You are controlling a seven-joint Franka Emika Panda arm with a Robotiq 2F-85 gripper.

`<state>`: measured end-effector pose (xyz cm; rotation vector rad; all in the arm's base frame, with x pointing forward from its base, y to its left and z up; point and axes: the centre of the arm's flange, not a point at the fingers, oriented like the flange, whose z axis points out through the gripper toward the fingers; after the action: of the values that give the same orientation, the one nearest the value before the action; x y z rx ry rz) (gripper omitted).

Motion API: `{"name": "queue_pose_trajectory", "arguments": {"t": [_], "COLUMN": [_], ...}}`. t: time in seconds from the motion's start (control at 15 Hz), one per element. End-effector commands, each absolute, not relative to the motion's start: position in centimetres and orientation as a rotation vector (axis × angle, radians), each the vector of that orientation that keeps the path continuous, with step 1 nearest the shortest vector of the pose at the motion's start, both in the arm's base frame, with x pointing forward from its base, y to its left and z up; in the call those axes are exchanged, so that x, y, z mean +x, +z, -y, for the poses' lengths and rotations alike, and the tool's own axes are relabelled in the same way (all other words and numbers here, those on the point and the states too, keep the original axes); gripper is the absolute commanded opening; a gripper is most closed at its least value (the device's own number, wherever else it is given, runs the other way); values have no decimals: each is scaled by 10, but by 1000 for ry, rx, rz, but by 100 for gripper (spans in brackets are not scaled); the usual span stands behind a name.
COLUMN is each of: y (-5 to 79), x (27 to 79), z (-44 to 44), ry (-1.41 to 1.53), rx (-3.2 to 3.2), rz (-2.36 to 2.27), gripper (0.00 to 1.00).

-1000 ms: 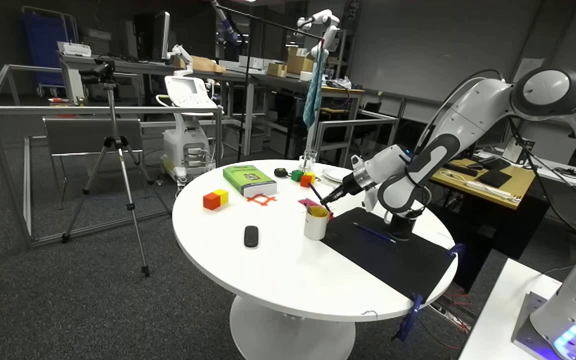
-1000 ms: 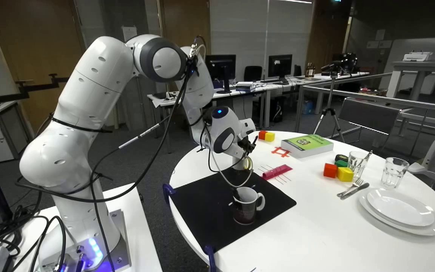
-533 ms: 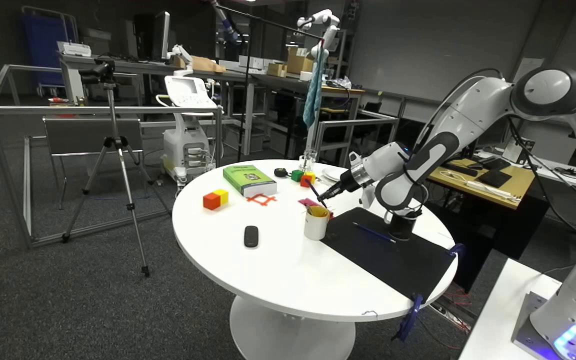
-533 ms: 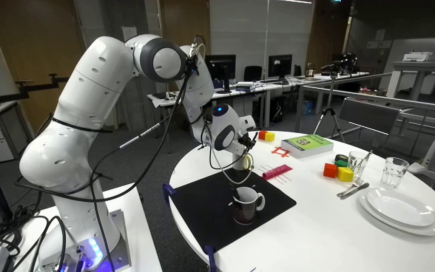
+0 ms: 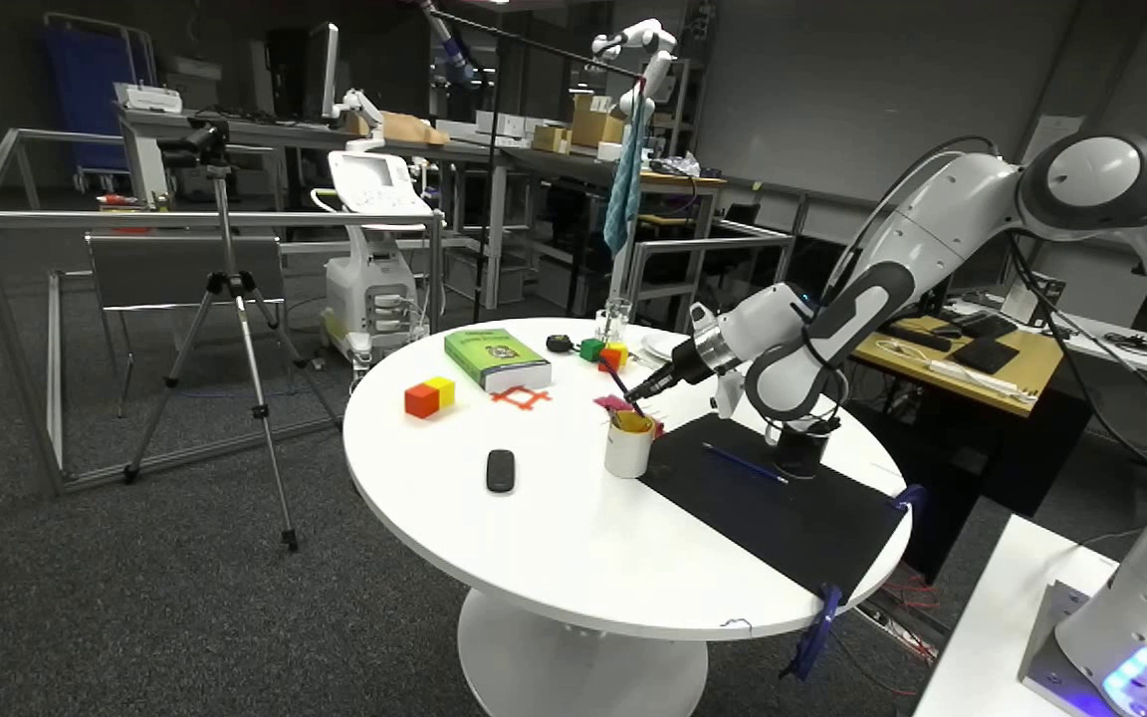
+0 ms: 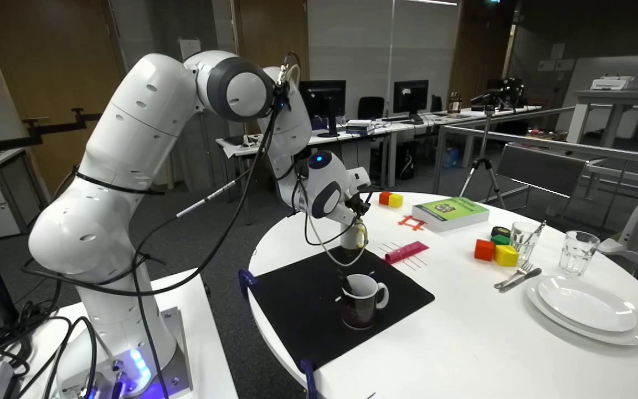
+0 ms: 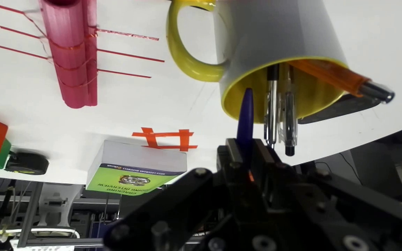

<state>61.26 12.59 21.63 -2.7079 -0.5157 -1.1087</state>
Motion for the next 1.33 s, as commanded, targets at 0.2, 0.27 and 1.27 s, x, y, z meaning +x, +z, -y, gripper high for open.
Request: {"name": "queue_pose_trajectory", "arguments": {"t": [0.2,0.27,1.27], "y": [180,178,155], "x": [570,570,563], "z": [-125,-125,-128], "ry": [-1154,-1148,-1090], "rx": [-2678,-2677,-2688], "rz": [524,518,502], "gripper": [3,3,53]}}
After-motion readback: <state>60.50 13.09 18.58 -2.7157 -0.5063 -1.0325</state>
